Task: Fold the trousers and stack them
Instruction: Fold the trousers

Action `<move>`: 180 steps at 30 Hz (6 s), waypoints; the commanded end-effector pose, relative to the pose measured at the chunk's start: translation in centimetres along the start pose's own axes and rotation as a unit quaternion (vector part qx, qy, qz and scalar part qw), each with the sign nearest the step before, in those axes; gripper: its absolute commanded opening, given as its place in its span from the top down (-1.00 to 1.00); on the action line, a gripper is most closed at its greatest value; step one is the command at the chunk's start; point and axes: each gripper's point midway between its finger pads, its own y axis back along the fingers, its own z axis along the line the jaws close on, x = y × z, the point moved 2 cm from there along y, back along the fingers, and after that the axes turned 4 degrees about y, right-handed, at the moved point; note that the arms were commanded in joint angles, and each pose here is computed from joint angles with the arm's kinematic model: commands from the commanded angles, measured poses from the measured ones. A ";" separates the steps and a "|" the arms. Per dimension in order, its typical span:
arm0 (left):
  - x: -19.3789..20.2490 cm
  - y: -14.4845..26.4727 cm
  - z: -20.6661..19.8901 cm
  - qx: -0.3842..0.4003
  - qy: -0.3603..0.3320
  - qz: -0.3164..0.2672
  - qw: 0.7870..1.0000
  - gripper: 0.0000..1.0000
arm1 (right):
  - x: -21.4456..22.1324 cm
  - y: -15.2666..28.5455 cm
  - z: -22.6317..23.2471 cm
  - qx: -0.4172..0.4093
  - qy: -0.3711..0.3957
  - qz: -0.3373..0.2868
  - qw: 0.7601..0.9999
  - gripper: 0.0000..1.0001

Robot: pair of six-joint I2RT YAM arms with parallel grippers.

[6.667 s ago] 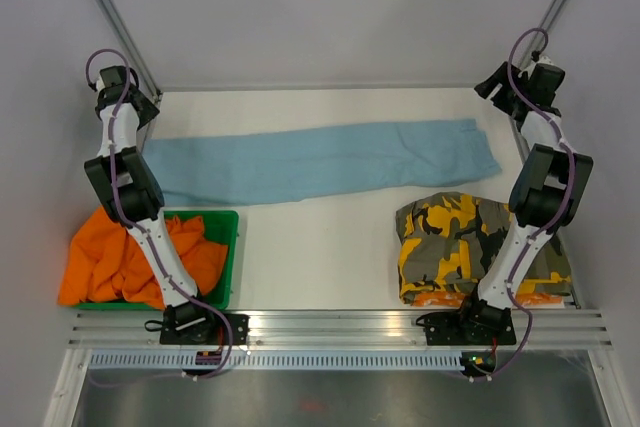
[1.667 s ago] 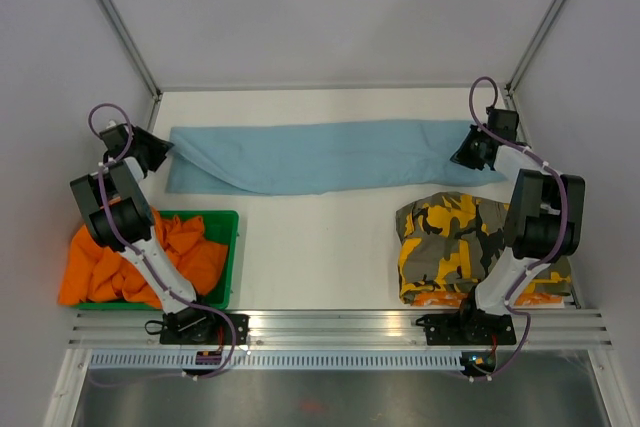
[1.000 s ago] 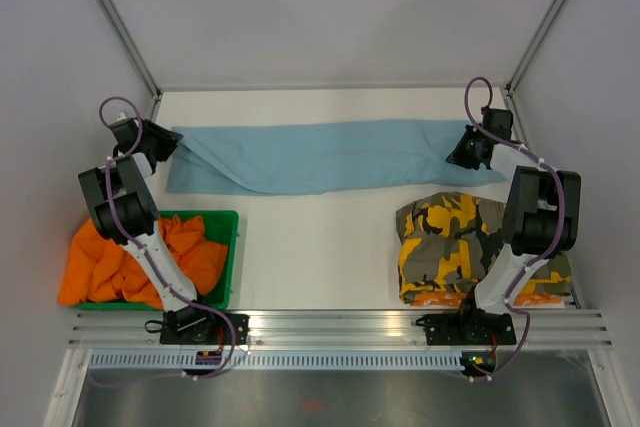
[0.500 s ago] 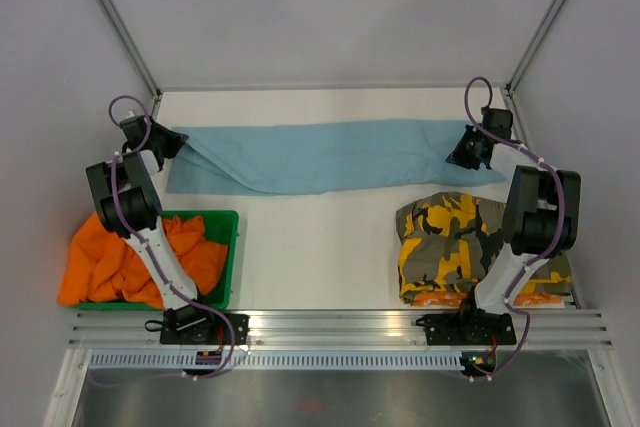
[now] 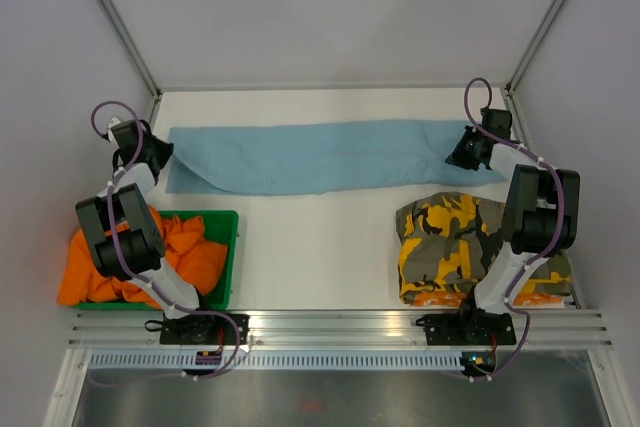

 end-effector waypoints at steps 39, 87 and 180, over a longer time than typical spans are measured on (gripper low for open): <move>1.2 -1.9 6.2 -0.027 -0.232 0.156 0.960 -0.49 | -1.3 2.0 1.2 -0.008 0.006 -0.017 1.000 0.72; 5.8 -5.2 8.9 -0.137 -0.353 0.276 0.883 0.95 | -1.2 3.2 0.6 0.012 0.004 -0.026 1.000 0.68; 15.9 6.0 -11.3 0.075 -0.233 0.235 0.941 -0.85 | 1.9 9.6 20.1 -0.165 0.163 -0.040 0.972 -0.44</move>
